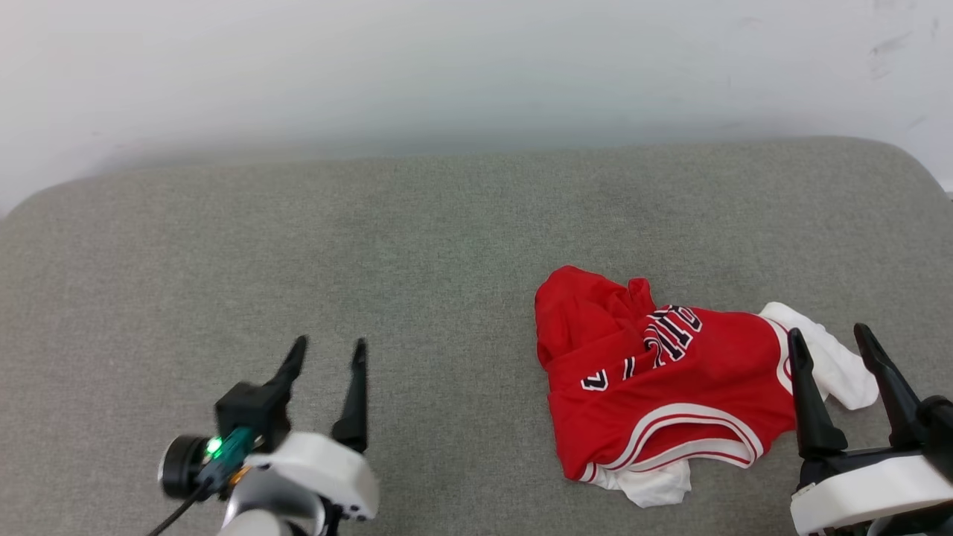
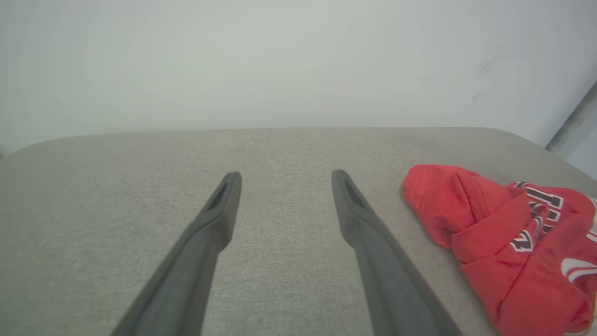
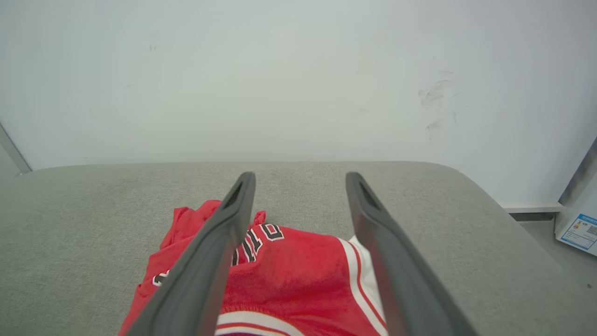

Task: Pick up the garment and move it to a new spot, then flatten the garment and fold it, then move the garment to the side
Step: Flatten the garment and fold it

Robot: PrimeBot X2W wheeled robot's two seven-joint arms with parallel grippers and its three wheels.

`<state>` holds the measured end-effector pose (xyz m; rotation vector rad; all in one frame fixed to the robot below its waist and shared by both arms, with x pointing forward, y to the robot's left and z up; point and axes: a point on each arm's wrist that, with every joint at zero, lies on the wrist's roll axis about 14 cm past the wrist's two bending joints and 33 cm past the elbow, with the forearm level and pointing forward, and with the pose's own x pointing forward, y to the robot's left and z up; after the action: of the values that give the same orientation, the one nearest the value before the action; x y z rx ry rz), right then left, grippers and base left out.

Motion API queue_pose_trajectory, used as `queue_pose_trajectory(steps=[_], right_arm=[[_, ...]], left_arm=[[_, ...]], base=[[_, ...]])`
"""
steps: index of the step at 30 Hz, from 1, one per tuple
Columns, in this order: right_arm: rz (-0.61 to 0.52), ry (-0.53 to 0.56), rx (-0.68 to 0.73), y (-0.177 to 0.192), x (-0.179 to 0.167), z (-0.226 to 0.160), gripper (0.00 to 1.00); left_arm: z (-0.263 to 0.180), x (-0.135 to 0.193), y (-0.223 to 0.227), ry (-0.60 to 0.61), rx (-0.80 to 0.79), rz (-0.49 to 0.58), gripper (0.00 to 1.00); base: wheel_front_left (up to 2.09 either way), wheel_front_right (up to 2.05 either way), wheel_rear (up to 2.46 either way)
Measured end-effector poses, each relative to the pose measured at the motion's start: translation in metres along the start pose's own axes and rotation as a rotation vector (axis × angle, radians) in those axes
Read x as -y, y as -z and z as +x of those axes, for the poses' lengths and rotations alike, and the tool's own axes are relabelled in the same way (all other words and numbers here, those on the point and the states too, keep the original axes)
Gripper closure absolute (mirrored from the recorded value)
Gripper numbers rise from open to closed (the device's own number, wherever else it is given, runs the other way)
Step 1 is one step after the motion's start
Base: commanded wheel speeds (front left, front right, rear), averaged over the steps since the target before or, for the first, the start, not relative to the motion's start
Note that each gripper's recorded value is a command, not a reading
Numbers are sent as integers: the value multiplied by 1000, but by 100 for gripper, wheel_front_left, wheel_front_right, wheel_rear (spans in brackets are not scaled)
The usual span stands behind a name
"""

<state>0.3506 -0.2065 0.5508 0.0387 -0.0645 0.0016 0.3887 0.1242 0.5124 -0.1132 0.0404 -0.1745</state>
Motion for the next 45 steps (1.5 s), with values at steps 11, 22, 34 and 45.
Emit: queue_pose_trajectory(steps=[11, 22, 34, 45], right_arm=[[-10, -21, -8, -3, -9, 11, 0], [24, -3, -58, 24, -4, 34, 0], [56, 19, -51, 25, 3, 30, 0], [91, -34, -33, 19, -14, 34, 0]], left_arm=[[16, 116, 40, 439, -284, 85, 0], [-14, 172, 135, 772, -676, 234, 0], [13, 160, 124, 695, -617, 216, 100], [64, 45, 14, 319, -286, 372, 100]], base=[[0, 0, 0], [0, 0, 0], [0, 0, 0], [0, 0, 0]])
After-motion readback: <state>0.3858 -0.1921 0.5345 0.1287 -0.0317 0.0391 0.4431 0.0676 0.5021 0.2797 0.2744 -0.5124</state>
